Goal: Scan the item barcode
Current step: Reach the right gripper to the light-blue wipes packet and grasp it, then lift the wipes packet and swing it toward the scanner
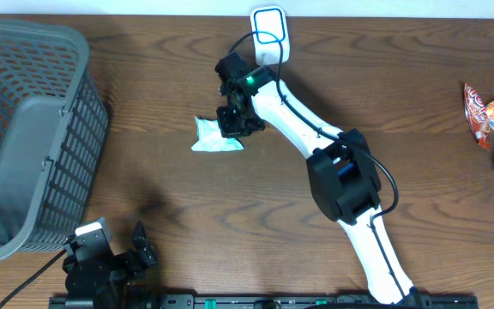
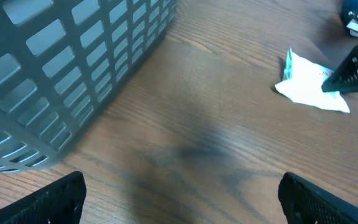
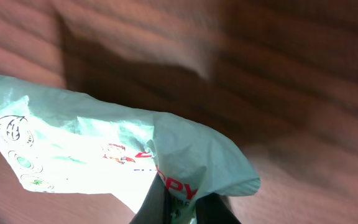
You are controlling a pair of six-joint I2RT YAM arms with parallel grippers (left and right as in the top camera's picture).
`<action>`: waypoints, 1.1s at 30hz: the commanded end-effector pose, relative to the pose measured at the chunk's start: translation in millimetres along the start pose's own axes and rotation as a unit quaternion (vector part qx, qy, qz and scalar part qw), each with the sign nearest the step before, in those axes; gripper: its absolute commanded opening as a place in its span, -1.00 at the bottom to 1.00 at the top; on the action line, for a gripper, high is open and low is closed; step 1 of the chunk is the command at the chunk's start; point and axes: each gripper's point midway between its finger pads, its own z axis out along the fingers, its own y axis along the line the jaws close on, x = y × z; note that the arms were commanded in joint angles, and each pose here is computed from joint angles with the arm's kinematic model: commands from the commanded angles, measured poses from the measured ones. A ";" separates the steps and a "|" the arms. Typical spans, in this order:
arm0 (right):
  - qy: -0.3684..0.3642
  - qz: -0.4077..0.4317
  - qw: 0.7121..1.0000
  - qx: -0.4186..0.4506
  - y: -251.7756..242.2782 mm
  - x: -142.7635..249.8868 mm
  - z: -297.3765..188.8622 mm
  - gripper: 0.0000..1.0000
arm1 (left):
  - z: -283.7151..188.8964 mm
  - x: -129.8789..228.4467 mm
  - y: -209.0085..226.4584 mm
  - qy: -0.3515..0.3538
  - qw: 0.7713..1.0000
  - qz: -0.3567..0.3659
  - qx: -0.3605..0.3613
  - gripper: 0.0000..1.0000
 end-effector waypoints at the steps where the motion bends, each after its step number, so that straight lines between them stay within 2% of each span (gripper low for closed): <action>1: 0.001 0.004 1.000 0.028 -25.4 1.6 -18.8 -0.98 | 0.4 0.6 1.3 0.000 1.000 0.000 -0.003 0.98; 7: 0.012 0.042 0.999 0.003 -41.0 10.4 -75.8 -0.98 | 0.4 0.7 1.3 0.000 1.000 0.000 -0.003 0.98; 13: 0.079 0.053 0.987 -0.129 -30.5 35.5 -113.9 -0.97 | 0.4 0.7 1.3 0.000 1.000 0.000 -0.003 0.98; 18: 0.163 0.144 0.955 -0.199 -37.3 63.6 -140.8 -0.97 | 0.4 0.6 1.3 0.000 1.000 0.000 -0.003 0.98; 21: 0.223 0.271 0.919 -0.178 -47.6 80.5 -152.5 -0.97 | 0.4 0.7 1.3 0.000 1.000 0.000 -0.003 0.98; 23: 0.240 0.324 0.898 -0.173 -51.2 83.3 -157.4 -0.97 | 0.4 0.6 1.3 0.000 1.000 0.000 -0.003 0.98; 33: 0.253 0.376 0.856 -0.249 -42.0 69.8 -175.5 -0.97 | 0.4 0.7 1.3 0.000 1.000 0.000 -0.003 0.98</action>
